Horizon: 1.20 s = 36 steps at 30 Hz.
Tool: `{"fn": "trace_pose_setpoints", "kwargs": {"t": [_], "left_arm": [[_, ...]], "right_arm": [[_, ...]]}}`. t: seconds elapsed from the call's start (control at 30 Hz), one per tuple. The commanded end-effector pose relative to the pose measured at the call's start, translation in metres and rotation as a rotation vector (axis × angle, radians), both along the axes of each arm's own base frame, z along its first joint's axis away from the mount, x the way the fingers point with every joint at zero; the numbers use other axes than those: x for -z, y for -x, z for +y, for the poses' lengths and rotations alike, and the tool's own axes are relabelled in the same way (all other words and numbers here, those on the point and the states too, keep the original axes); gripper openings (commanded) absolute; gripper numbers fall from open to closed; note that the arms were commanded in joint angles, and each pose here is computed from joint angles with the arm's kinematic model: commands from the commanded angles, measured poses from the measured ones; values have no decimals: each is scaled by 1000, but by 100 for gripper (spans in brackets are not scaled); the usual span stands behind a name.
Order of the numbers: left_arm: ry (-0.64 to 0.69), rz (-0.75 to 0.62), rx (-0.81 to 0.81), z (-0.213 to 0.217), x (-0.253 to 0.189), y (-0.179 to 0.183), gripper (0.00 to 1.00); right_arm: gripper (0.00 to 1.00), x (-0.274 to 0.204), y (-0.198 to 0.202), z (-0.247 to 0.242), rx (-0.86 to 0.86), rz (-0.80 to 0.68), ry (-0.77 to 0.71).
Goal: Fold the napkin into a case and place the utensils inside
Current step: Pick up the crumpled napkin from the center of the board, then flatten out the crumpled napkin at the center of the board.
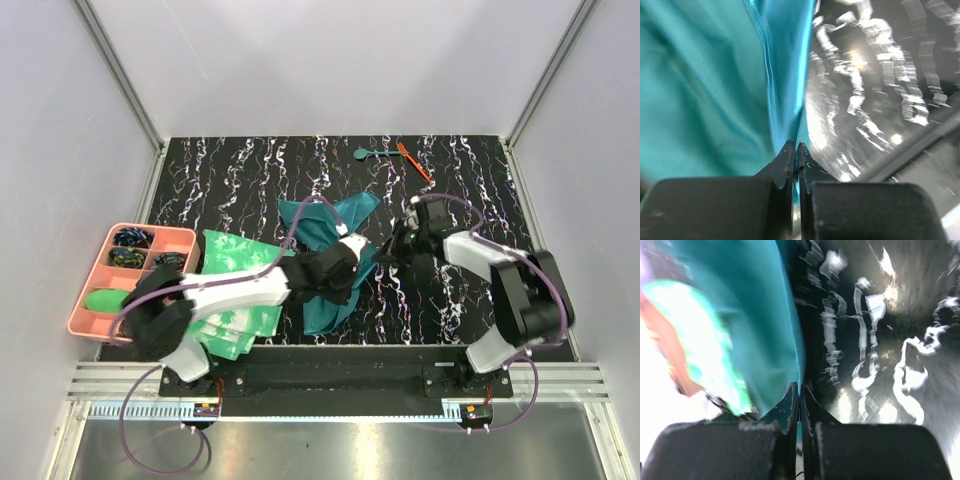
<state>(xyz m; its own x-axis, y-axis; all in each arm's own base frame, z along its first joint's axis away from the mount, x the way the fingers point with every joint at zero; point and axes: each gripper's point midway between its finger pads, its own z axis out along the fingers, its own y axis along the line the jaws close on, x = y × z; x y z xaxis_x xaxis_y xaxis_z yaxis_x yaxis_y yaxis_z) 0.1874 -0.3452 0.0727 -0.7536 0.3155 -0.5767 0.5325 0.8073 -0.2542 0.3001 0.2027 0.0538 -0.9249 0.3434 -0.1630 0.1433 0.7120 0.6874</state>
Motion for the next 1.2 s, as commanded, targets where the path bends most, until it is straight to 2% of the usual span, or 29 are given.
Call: {"fn": "trace_pose_setpoints", "kwargs": {"t": [0.0,0.03,0.07,0.13,0.17,0.23,0.27,0.33,0.37,0.43,0.47,0.57,0.67,0.77,0.8,0.9,0.97,1.0,1.03,1.1,1.17], "left_arm": [[221,-292,38,1,-141,-17,0],[267,-348,33,12,-170,-15,0],[276,-381,35,20,-184,-14,0],[348,-490,50,38,-231,-9,0],[376,-521,62,44,-246,-5,0],[470,-599,135,53,-289,11,0],[505,-622,166,55,-303,18,0],[598,-675,303,60,-338,45,0],[633,-692,338,62,-350,53,0],[711,-736,409,71,-373,73,0],[739,-752,429,73,-380,78,0],[808,-804,447,83,-398,89,0],[795,-817,378,83,-399,76,0],[713,-797,183,82,-387,39,0],[672,-787,45,90,-381,18,0],[531,-709,-145,91,-342,-23,0],[441,-640,-229,91,-305,-57,0],[465,-559,-207,81,-291,-61,0],[430,-504,-219,72,-266,-78,0],[342,-408,-314,78,-224,-115,0],[293,-404,-364,84,-211,-147,0]], "right_arm": [[0,-126,-40,-44,135,-300,16],[0,-143,-40,-53,157,-334,33],[0,-181,-34,-63,183,-398,44],[0,-215,-30,-85,234,-477,99],[0,-251,-17,-90,247,-543,106],[0,-284,-4,-101,285,-615,132],[0,-316,14,-105,304,-683,127],[0,-345,32,-114,349,-752,134],[0,-374,55,-119,371,-820,123],[0,-399,76,-128,412,-888,128],[0,-419,99,-132,430,-945,123],[0,-441,127,-143,482,-1010,125],[0,-441,131,-149,503,-1017,145],[0,-425,118,-166,573,-971,232],[0,-418,111,-178,625,-949,286],[0,-392,86,-198,698,-864,414],[0,-366,59,-206,701,-789,499],[0,-357,50,-211,711,-767,540],[0,-340,33,-211,705,-745,566],[0,-310,2,-210,677,-678,604],[0,-268,-36,-212,659,-615,650]]}}
